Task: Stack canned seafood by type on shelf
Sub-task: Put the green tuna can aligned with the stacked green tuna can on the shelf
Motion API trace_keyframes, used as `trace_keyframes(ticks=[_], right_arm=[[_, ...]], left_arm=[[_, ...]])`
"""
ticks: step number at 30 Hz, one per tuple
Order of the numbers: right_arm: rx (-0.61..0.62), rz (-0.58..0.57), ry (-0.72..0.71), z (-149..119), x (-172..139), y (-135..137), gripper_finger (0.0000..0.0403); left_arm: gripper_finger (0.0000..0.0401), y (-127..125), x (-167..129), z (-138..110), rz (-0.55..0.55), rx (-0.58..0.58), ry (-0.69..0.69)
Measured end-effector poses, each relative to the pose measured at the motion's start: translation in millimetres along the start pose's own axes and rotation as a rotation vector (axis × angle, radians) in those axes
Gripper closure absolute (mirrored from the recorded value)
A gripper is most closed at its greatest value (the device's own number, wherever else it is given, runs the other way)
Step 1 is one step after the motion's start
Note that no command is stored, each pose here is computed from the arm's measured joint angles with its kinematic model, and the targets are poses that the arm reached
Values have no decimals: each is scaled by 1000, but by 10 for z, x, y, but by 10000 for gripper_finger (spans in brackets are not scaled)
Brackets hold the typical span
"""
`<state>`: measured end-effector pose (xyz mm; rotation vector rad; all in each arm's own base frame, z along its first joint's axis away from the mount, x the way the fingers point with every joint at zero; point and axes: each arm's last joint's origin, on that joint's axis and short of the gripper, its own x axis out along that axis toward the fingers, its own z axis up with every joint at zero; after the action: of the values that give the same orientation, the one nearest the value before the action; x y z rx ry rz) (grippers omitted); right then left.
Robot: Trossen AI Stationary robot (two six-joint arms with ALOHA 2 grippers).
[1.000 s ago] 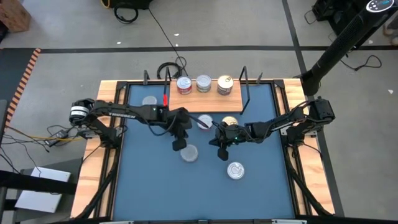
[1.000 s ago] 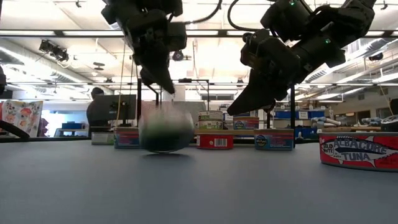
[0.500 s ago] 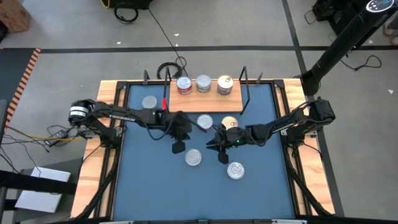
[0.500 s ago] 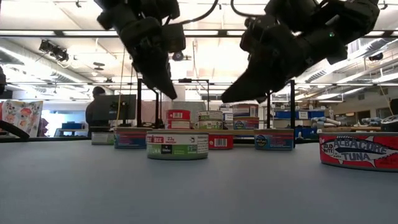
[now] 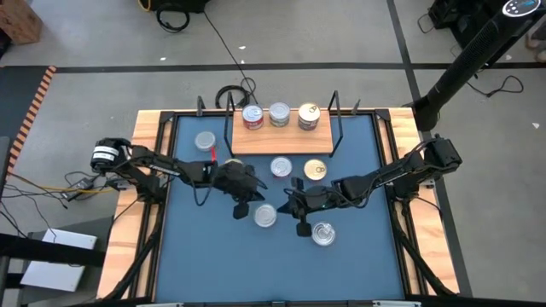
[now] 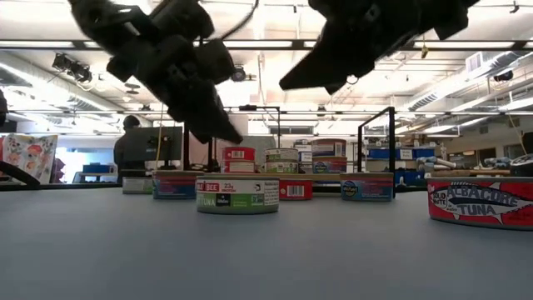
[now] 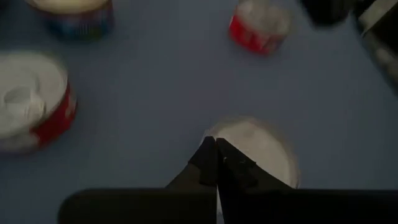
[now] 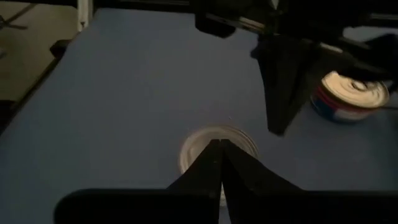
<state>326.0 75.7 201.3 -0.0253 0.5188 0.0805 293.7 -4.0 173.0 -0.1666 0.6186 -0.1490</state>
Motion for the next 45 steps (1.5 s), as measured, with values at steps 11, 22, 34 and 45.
trace_keyframes(ticks=[11,22,34,45], right_arm=[[23,-1,33,192,-20,19,338],[14,-13,180,300,417,80,340],[-53,84,347,164,761,231,339],[-150,52,462,-173,989,262,335]], left_arm=[[401,-18,-161,-229,49,43,-254],[401,-6,-236,-239,125,105,-421],[401,36,-251,-218,226,162,-440],[401,43,-251,-221,260,208,-432]])
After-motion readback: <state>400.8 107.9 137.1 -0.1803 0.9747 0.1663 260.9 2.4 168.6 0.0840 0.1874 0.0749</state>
